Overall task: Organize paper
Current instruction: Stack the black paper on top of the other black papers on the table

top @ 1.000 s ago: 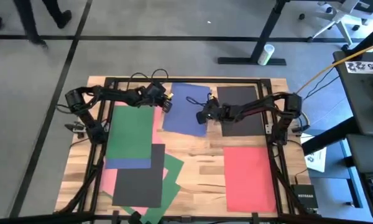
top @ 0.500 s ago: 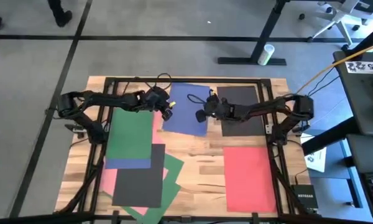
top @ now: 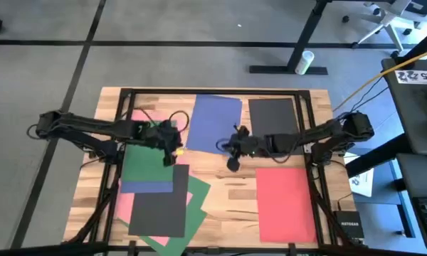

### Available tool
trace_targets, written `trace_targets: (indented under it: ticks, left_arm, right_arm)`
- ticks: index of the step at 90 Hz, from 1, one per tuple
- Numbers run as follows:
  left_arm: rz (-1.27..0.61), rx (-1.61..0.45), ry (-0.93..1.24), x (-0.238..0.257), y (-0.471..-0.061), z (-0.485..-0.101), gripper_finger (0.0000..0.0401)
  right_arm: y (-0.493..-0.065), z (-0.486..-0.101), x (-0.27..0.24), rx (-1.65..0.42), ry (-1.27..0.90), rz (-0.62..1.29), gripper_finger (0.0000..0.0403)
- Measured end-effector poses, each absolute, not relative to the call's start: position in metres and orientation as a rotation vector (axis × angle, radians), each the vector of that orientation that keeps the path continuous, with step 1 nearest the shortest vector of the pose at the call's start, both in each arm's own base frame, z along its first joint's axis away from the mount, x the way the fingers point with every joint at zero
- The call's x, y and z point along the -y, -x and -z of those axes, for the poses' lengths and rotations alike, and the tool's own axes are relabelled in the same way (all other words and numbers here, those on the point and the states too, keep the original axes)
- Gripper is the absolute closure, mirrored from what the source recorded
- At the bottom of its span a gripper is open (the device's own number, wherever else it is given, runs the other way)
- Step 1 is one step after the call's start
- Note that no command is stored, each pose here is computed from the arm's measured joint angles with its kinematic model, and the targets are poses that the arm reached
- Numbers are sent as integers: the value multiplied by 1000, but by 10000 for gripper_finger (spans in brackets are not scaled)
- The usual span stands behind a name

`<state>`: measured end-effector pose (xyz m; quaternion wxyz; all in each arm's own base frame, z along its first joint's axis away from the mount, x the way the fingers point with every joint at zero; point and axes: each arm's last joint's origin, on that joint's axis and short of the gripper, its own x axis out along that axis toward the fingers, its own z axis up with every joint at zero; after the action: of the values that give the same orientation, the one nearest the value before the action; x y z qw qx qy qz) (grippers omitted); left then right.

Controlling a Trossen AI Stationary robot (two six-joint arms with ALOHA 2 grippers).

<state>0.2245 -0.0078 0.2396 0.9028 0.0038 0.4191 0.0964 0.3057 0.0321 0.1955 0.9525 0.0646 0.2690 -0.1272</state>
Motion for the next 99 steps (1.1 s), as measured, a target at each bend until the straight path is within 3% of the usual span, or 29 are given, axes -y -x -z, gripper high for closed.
trace_targets:
  ticks: [25, 62, 99]
  left_arm:
    - [-65, -894, -29, 50, -215, -238, 401]
    - [-34, -901, -16, 108, -194, -230, 401]
    - [59, -976, 28, 177, -160, -202, 401]
  right_arm:
    - [-317, -211, -71, -509, -53, 125, 403]
    - [-382, -204, -157, -572, 77, -48, 403]
    - [-405, -217, -207, -571, 47, -130, 385]
